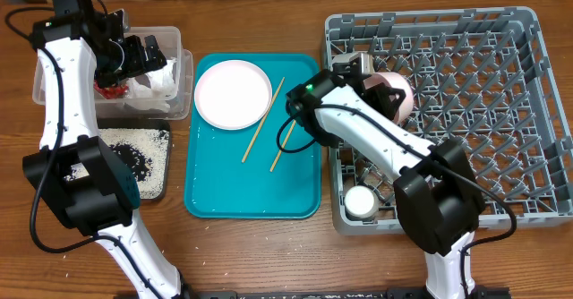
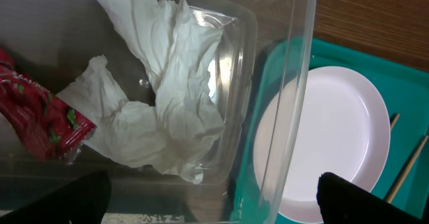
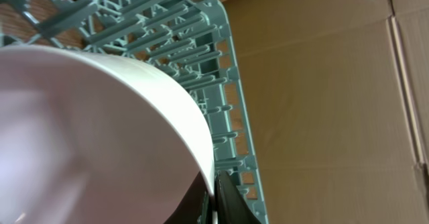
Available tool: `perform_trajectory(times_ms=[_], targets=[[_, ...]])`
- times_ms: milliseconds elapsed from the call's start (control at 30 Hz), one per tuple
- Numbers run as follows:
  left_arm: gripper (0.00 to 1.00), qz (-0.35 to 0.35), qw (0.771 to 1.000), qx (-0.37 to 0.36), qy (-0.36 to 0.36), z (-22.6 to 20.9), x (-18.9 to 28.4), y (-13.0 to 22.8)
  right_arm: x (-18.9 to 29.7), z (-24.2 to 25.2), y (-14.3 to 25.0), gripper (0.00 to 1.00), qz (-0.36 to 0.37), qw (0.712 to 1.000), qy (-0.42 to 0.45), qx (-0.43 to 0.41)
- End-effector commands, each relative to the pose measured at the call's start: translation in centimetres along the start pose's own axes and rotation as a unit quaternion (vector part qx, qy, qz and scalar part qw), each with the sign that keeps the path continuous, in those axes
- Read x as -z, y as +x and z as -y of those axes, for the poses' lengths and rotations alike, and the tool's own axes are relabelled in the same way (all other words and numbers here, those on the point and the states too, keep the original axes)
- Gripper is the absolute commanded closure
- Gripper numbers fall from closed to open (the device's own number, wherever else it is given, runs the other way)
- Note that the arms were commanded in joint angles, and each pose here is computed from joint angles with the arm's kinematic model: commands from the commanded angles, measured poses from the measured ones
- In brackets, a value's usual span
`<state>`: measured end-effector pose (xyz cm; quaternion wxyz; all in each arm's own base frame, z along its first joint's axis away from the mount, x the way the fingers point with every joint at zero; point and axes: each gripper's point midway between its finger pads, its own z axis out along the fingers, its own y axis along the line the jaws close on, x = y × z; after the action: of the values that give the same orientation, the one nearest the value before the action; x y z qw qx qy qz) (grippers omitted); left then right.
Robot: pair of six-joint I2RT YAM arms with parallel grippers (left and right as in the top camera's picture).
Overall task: Sort waste into correct bins and load items into the dishwasher
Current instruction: 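Lift the pink plate and carry it into the dish rack, then release the pink plate in the rack and move right gripper to white plate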
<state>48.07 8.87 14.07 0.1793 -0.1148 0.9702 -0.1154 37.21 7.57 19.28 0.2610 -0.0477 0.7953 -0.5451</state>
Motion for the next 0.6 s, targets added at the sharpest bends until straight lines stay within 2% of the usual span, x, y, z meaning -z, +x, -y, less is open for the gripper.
perform_trajectory(times_ms=[0,367,500,567], targets=[[0.0,0.019,1.0,-0.006,-0.001,0.3,1.2,-0.9,-0.8,0.3,0.0,0.96,-0.005,1.0,0.008,0.022],[0.0,0.019,1.0,-0.006,-0.001,0.3,1.2,-0.9,2.4,-3.1,2.4,0.96,-0.05,0.995,-0.077,0.036],[0.0,0.019,1.0,-0.007,-0.001,0.3,1.2,-0.9,4.4,-4.1,2.7,0.95,-0.039,0.993,-0.097,0.046],[0.0,0.018,1.0,-0.006,-0.001,0.3,1.2,-0.9,5.9,-4.6,2.6,0.78,-0.019,0.993,-0.104,0.053]])
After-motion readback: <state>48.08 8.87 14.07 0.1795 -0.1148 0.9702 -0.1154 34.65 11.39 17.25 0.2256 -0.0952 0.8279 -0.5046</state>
